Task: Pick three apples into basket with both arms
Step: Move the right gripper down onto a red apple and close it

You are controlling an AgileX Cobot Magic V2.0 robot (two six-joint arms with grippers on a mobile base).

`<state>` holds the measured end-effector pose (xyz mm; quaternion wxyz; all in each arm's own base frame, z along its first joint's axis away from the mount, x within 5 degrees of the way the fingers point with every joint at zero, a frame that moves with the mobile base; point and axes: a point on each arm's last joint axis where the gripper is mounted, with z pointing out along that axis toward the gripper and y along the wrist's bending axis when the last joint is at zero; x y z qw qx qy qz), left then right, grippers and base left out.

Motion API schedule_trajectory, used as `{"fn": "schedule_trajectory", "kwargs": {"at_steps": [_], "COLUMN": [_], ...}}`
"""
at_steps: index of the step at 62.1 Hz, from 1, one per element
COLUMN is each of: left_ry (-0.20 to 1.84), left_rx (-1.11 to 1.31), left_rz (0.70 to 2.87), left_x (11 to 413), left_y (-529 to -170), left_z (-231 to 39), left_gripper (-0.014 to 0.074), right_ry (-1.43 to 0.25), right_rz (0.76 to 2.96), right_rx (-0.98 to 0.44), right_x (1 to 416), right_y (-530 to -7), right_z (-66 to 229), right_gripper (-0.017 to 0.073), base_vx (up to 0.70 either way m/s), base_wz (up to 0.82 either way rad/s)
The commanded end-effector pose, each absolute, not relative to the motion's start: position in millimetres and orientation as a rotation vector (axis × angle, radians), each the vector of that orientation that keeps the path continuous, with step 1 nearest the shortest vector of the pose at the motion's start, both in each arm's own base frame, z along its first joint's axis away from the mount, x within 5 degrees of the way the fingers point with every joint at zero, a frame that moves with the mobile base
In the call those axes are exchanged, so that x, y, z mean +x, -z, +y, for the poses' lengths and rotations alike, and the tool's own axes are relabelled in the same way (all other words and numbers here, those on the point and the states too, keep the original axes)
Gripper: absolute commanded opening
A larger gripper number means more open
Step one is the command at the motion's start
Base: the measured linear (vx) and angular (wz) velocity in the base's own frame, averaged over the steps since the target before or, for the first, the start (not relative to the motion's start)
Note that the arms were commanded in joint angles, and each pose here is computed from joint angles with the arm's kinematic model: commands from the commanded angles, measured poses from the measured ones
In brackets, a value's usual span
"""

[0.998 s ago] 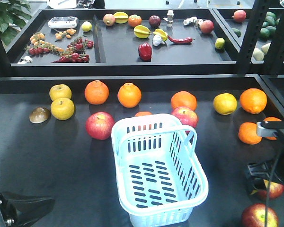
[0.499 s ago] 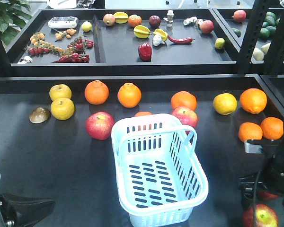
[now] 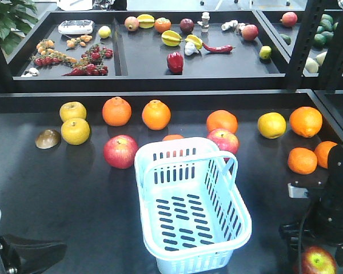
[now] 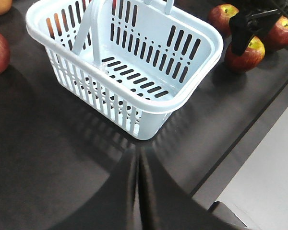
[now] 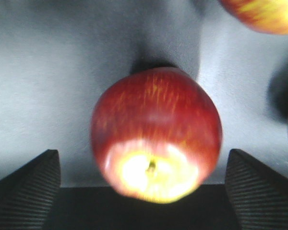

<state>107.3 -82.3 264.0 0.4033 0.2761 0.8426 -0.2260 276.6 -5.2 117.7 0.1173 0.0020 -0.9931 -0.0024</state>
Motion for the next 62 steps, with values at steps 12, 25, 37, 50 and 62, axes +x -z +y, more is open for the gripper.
{"fn": "schedule_trajectory", "kwargs": {"at_steps": [12,25,37,50,62], "left_ry": [0.594,0.594,0.593,0.593,0.59], "left_rx": [0.639,0.639,0.638,0.637,0.633], "left_rz": [2.078,2.078,2.077,2.076,2.071], "left_x": [110.8,110.8,110.8,110.9,111.4], "left_y": [-275.2,-275.2,-275.2,-275.3,-275.7], "left_z": [-83.6,-83.6,-83.6,-83.6,-83.5], "left_gripper": [-0.0006,-0.0006,-0.0006,-0.0006,-0.0006], "right_ry": [-0.031,-0.029,-0.03,-0.022,0.164], "right_rz": [-2.882,-2.883,-2.894,-3.005,-3.201], "right_rx": [0.042,0.052,0.056,0.081,0.151], "right_x": [281.2,281.5,280.1,271.2,245.7], "right_y": [-112.0,-111.2,-119.7,-168.0,-235.2], "right_z": [-9.2,-9.2,-9.2,-7.8,4.4], "right_gripper": [0.0631,0.0522,0.0285,0.0036,-0.0009], "base_vx": [0.0,0.0,0.0,0.0,0.0], "base_wz": [0.0,0.0,0.0,0.0,0.0]}}
